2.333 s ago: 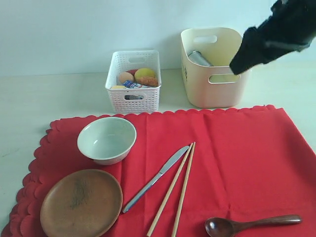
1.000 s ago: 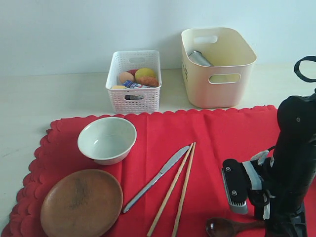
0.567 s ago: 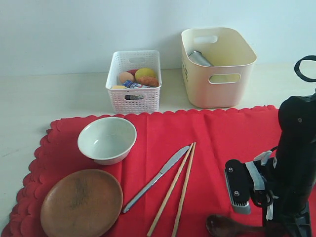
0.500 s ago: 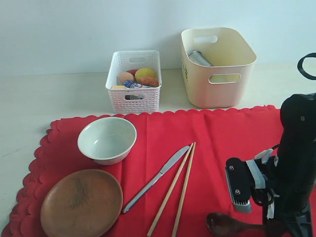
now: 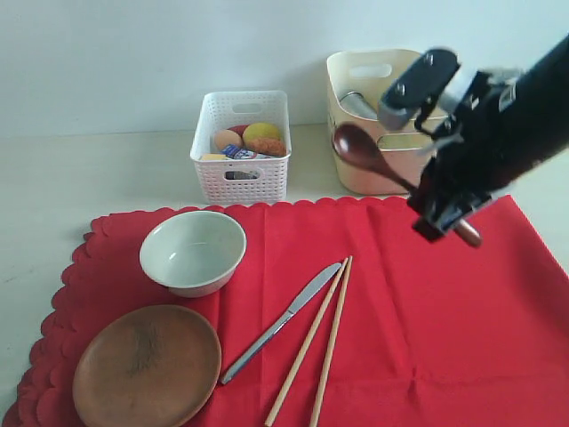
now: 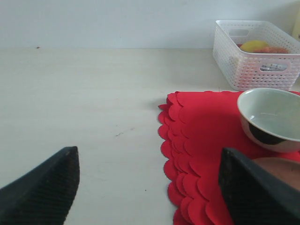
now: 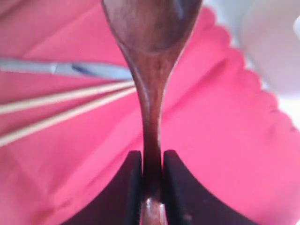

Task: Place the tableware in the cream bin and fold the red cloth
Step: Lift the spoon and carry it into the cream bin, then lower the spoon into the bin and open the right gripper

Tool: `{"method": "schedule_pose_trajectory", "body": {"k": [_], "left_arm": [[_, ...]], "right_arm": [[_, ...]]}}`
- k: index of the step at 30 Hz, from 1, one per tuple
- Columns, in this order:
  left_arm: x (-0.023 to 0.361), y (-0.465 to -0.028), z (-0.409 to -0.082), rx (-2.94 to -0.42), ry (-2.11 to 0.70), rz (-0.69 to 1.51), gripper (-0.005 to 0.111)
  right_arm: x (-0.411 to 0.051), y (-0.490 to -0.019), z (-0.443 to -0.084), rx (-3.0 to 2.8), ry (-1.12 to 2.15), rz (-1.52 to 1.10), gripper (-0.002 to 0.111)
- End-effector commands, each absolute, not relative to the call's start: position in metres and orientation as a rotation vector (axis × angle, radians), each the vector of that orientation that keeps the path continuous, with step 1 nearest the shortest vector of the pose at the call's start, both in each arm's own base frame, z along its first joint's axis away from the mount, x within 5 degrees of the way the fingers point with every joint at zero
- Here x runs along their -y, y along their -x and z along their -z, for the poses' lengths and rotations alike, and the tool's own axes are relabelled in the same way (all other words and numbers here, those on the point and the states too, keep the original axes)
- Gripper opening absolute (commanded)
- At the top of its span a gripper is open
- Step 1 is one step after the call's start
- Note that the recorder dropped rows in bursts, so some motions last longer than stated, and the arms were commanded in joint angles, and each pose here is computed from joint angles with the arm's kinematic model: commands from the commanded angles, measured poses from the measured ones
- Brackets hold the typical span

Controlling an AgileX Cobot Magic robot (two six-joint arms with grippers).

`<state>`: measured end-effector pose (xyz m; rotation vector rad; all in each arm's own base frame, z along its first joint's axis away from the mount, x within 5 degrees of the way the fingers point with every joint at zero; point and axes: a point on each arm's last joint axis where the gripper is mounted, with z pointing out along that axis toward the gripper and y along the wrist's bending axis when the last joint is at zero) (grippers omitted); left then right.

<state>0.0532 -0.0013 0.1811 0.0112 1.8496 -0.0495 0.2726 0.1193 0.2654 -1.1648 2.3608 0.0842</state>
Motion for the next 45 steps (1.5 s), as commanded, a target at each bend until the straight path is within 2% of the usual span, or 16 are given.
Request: {"method": "schedule_pose_trajectory", "body": {"k": [1,13,24,35,38,45], "left_arm": [[0.002,-0.053,-0.181,-1.837,-0.015,0.055,0.078],[0.002,-0.053,-0.181,-1.837,-0.015,0.055,0.078],[0.002,-0.053,-0.181,-1.837,-0.015,0.055,0.078],[0.002,-0.053,-0.181,-1.837,-0.015,0.055,0.078],[0.002,-0.053,-0.181,-1.837,-0.015,0.055,0.078],[0.002,-0.053,-0.181,-1.837,-0.015,0.055,0.078]], "right_arm": [[-0.127,-0.306,-0.294,-2.267,0.975,-0.085,0.000],[-0.117,-0.405,-0.300,-2.241,0.667,-0.134,0.000],[-0.081,-0.477,-0.256,-2.199,0.361,-0.192,0.000],[-0.079,-0.516,-0.206,-2.237,0.323,-0.205,0.001],[-0.080,-0.521,-0.195,-2.253,0.383,-0.187,0.009],[-0.080,-0.522,-0.193,-2.256,0.435,-0.171,0.054]]}}
